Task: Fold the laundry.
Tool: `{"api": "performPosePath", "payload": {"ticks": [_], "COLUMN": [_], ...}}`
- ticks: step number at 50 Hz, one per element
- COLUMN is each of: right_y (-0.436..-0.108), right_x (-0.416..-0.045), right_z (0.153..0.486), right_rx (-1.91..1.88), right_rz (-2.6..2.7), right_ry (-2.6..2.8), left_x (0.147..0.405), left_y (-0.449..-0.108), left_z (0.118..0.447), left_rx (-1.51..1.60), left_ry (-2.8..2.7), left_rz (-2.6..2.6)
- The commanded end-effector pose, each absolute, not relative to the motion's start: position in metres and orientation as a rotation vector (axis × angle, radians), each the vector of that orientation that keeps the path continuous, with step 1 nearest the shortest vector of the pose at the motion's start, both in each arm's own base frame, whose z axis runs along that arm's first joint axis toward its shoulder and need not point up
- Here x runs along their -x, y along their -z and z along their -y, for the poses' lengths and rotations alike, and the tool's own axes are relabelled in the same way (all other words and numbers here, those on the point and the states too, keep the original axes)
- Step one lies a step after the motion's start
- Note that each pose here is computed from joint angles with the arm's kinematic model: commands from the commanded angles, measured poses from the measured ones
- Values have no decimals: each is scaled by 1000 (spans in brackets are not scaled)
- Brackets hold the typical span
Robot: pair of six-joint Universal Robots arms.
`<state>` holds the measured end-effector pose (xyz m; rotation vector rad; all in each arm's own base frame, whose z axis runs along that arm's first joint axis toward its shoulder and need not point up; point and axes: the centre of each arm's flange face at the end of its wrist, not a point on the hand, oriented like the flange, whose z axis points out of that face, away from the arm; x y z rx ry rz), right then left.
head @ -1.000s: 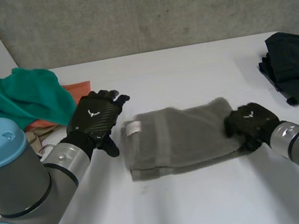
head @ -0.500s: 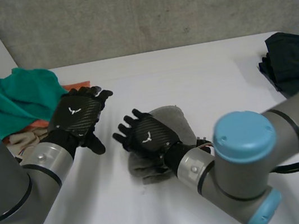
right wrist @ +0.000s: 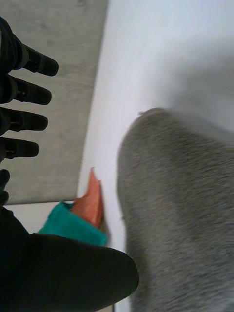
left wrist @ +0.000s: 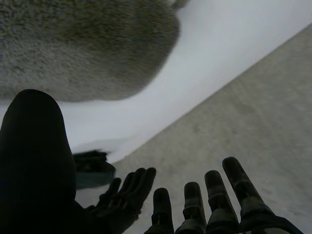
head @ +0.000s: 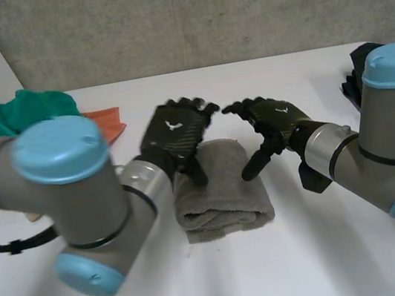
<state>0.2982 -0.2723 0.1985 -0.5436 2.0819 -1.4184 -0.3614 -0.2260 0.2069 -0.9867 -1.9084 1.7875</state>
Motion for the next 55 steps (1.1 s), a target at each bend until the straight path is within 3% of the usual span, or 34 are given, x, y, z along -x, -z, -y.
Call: {"api": "performPosePath", "payload": {"ticks": [1, 9, 13, 22, 26, 30, 34, 40, 48, 55], "right_y": [-171, -129, -129, -177, -200, -202, -188, -151, -117, -100], "right_x": [-303, -317, -314, -310, -315, -315, -314, -313, -327, -342], "right_z": [286, 280, 283, 278, 249, 216, 183, 151, 162, 180], "right_rx": [580, 739, 835, 1027, 1120, 1215, 1311, 1384, 1362, 1342], "right_rz": [-2162, -2256, -2292, -2219, -2098, -1990, -1905, -1884, -1846, -1793], "right_ry": [1355, 1235, 1279, 1624, 1817, 1926, 1931, 1843, 1886, 1949], "left_x": [365, 348, 336, 330, 326, 322, 319, 316, 319, 322], "left_y": [-164, -125, -127, -182, -222, -255, -281, -291, -288, -277], "left_z": [256, 252, 251, 247, 244, 237, 230, 215, 187, 186], "left_rx": [1040, 1142, 1176, 1136, 1108, 1072, 1017, 986, 1068, 1087], "left_ry": [-1757, -1557, -1514, -1629, -1711, -1751, -1709, -1483, -1289, -1345], "left_rz": [2056, 2264, 2328, 2224, 2107, 1975, 1843, 1760, 1681, 1711]}}
